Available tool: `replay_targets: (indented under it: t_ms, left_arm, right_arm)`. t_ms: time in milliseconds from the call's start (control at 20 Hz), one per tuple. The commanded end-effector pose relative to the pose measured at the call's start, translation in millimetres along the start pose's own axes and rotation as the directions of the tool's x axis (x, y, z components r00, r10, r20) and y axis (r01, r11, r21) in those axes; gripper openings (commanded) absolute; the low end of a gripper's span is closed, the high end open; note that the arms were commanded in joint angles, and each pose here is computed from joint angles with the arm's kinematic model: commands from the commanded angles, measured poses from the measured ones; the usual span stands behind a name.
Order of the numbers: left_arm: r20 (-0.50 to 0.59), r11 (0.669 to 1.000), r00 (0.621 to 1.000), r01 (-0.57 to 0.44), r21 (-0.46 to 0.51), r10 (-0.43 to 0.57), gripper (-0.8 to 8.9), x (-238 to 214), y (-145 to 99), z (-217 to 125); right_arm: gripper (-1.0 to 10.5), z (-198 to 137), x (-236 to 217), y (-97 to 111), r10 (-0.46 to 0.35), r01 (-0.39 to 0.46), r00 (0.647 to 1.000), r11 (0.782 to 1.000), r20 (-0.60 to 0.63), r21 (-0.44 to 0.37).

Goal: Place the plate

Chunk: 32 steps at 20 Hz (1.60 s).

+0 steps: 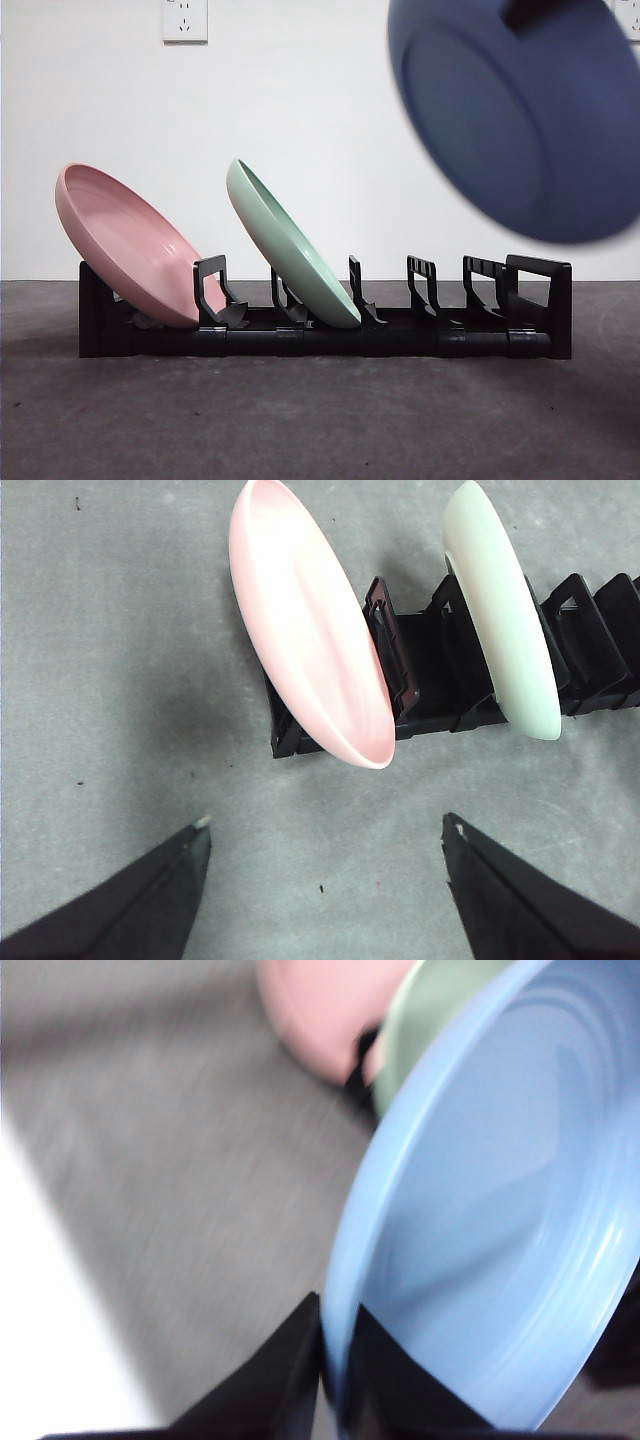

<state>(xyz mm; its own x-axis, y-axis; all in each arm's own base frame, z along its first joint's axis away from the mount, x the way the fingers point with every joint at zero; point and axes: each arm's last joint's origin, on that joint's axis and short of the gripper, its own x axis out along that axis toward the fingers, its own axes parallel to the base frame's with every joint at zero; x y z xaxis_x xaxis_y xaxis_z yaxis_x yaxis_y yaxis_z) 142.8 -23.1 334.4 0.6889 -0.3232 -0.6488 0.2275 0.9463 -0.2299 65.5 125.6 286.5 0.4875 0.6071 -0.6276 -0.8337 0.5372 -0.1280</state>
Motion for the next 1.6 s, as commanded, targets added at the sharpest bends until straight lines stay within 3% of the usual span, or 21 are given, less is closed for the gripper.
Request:
replay_targets:
  t_ms: [50, 250, 350, 800, 1050, 1450, 1600]
  left_arm:
    - [0.018, 1.000, 1.000, 0.011, 0.007, -0.011, 3.66, -4, -2, 5]
    - [0.018, 1.000, 1.000, 0.010, 0.007, -0.010, 3.66, -4, -2, 5]
    - [0.018, 1.000, 1.000, 0.010, 0.007, -0.010, 3.66, -4, -2, 5]
    - [0.015, 1.000, 1.000, 0.010, 0.006, -0.010, 3.66, -4, -2, 5]
    - [0.011, 1.000, 1.000, 0.010, 0.006, -0.010, 3.66, -4, -2, 5]
    - [0.011, 1.000, 1.000, 0.010, 0.008, -0.010, 3.66, -4, -2, 5]
    - [0.011, 1.000, 1.000, 0.010, 0.008, -0.010, 3.66, -4, -2, 5]
  right_arm:
    - [0.2, -9, 3, 16, 0.070, -0.086, 0.990, 0.988, -0.125, -0.128]
    - [0.2, -17, 11, 40, 0.138, -0.224, 0.956, 0.912, -0.258, -0.344]
    - [0.2, -14, 23, 48, 0.142, -0.248, 0.949, 0.888, -0.281, -0.389]
    - [0.2, -4, 90, 76, 0.130, -0.261, 0.942, 0.865, -0.311, -0.428]
    - [0.2, -10, 122, 78, 0.079, -0.241, 0.927, 0.874, -0.366, -0.422]
    - [0.2, -25, 155, 75, 0.068, -0.271, 0.879, 0.885, -0.472, -0.379]
    - [1.7, -26, 157, 76, 0.098, -0.289, 0.872, 0.893, -0.479, -0.344]
